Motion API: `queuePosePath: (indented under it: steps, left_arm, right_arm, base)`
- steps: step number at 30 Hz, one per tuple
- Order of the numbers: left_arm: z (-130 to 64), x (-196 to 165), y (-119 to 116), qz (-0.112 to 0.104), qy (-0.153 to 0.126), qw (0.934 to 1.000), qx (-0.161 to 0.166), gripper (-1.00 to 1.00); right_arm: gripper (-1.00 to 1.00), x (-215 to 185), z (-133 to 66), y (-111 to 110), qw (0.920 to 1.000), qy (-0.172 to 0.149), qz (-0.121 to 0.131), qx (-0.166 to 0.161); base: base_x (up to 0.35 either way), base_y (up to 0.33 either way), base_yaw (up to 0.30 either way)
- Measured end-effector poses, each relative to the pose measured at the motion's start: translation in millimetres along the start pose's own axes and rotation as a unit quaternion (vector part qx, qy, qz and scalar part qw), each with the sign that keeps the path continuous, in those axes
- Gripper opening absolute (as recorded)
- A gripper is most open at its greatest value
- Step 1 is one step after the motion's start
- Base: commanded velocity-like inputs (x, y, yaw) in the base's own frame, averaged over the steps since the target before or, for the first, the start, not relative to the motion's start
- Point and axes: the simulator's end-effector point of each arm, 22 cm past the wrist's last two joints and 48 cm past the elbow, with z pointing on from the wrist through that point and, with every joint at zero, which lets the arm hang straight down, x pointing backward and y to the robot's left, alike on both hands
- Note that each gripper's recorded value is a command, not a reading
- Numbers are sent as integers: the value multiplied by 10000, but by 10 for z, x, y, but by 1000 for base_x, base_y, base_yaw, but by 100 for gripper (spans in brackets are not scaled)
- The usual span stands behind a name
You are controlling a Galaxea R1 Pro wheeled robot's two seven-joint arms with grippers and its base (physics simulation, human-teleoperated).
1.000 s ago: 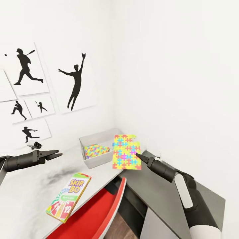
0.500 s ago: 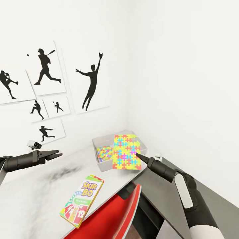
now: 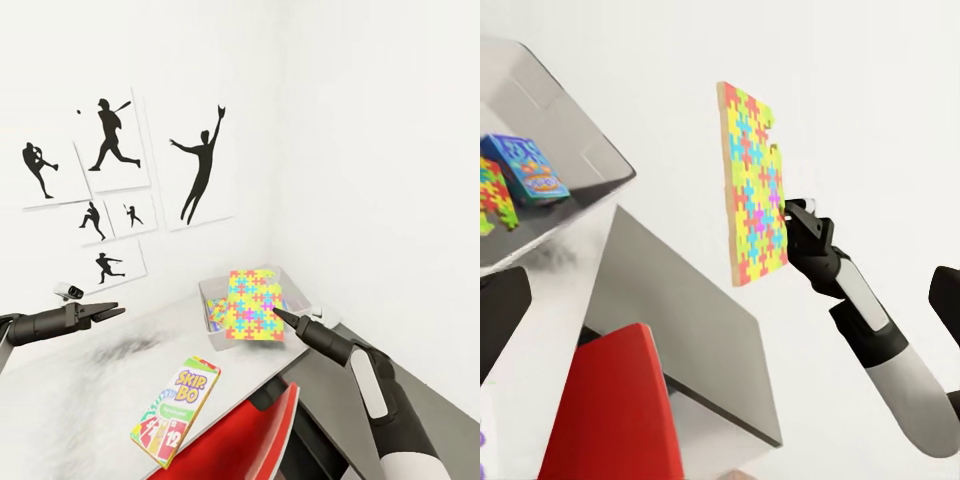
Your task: Put all the toys in the child's room - the three board games (two on the bed and one on the table), the two jigsaw puzzles on the table, and the tennis ball on the table - inside the toy box on the table in the child's room.
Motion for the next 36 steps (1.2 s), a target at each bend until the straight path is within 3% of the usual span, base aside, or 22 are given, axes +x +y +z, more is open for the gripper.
queuePosePath:
  steps: [36]
  left_arm:
    - [2,-3,-2,11,-2,10000,3,100]
  right_arm:
    - [-100,-26,-3,31,10000,-16,-69,-6]
  base:
    - [49,6,33]
